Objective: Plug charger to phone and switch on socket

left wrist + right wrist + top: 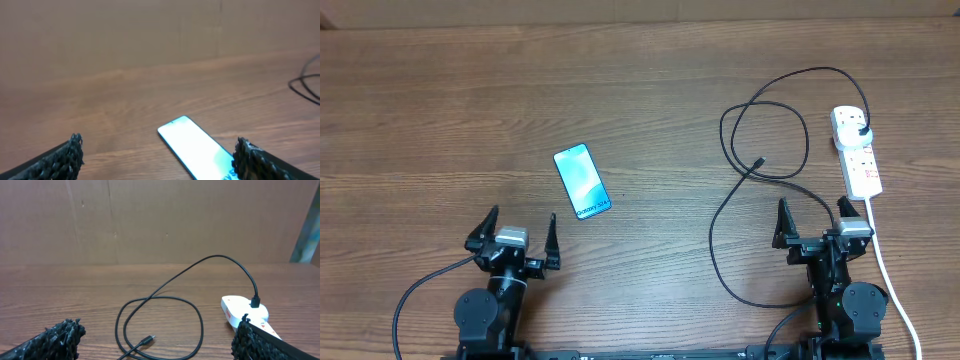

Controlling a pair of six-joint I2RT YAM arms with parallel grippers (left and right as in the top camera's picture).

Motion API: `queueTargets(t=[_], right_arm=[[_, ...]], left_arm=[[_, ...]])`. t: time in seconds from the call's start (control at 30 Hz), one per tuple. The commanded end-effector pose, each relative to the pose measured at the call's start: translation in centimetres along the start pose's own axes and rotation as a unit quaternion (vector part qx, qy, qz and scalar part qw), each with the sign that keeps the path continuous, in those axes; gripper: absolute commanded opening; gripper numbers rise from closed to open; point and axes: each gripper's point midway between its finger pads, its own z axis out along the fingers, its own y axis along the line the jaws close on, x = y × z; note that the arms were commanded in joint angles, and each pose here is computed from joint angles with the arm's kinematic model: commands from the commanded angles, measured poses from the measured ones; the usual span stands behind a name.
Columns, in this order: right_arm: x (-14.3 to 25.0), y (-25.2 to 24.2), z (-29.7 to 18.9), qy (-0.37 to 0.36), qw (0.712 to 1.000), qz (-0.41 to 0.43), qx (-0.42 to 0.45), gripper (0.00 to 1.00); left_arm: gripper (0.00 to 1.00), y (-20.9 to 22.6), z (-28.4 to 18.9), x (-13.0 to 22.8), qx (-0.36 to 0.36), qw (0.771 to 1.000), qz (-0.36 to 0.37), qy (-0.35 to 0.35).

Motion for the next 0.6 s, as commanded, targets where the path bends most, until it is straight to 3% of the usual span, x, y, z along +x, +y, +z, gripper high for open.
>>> queueTargets(t=[0.0,0.57], right_arm=[[0.3,0.2,0.0,0.000,1.000,-0.001,-0.004,1.00],[0.3,0.2,0.0,0.000,1.000,-0.001,-0.004,1.00]], left_arm=[[1.00,-1.2,-0.7,-0.7,0.033,0.999,-0.035,0.013],[1.00,-1.1,-3.7,-8.8,0.033,0.994,-0.090,0.055]])
